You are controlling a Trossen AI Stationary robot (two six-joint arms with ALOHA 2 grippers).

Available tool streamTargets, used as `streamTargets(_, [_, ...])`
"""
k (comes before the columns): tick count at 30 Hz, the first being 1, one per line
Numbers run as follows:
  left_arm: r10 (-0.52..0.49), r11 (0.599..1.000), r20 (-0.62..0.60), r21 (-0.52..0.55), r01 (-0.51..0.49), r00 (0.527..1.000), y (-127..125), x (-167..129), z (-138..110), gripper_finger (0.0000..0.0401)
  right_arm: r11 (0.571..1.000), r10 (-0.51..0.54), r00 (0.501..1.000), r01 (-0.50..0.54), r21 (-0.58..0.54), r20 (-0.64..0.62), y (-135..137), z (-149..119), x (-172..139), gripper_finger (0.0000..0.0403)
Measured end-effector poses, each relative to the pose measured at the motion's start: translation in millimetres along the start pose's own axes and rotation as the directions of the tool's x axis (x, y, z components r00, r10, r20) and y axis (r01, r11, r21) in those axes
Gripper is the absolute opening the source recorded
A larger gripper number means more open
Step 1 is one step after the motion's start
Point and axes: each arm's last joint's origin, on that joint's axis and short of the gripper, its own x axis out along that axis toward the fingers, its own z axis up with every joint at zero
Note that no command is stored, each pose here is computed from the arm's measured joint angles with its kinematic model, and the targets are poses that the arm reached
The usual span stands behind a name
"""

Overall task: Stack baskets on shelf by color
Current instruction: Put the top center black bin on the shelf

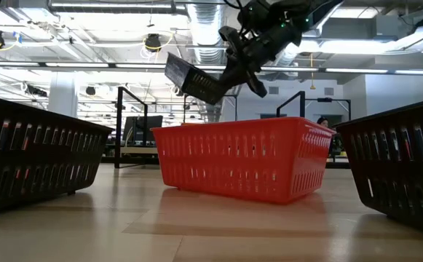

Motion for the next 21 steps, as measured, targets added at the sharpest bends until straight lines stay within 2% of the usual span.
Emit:
streamTargets(12, [0.000,1.000,0.000,0.000,0.000,1.000,0,0,0,0.0132,0.992,-0.114,0.992,0.116,0.041,-0.052,-37,8,-10,0.0003])
streamTargets(21, [0.001,1.000,0.001,-0.006,-0.001,1.000,0,0,0,0.0132,0.994,-0.105,0.994,0.105,0.022,-0.009,-49,8,-25,0.0003])
